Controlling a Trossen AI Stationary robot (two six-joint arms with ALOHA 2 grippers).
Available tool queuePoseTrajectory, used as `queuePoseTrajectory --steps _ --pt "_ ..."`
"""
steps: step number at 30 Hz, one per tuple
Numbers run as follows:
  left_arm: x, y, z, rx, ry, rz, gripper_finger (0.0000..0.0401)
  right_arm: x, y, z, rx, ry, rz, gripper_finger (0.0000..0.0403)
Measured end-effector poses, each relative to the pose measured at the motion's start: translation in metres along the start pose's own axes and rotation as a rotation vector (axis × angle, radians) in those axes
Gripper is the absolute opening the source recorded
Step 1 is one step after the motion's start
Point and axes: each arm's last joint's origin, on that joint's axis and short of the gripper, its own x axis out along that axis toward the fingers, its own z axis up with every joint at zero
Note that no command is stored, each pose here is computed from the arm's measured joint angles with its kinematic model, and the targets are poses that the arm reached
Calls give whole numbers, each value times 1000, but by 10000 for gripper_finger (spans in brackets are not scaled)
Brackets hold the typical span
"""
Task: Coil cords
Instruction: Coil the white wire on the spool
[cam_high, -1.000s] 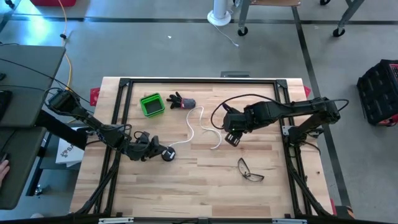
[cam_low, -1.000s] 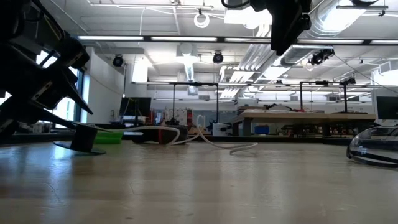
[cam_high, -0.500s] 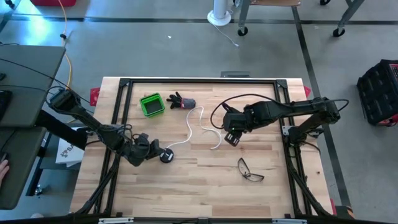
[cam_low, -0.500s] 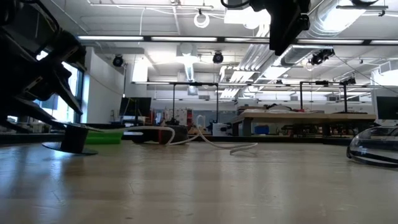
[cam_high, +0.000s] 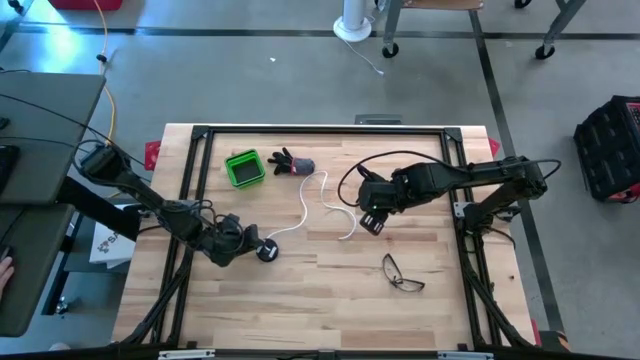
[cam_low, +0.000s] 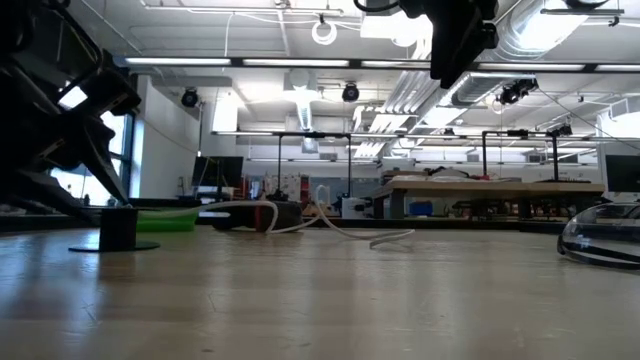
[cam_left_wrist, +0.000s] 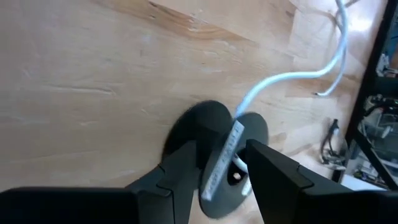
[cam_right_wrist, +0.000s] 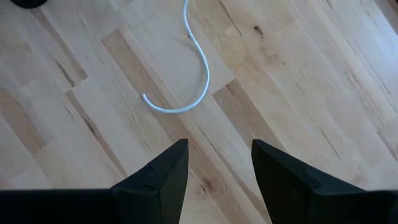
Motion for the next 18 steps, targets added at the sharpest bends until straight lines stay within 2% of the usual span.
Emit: queuePoseTrajectory --steps 6,14,18 --pt "11 0 -6 -6 2 -17 117 0 0 0 0 0 0 171" --pt "11 -5 -7 -12 -25 -88 17 0 0 0 0 0 0 171" --pt "6 -8 -4 -5 -41 -115 6 0 0 0 0 0 0 171"
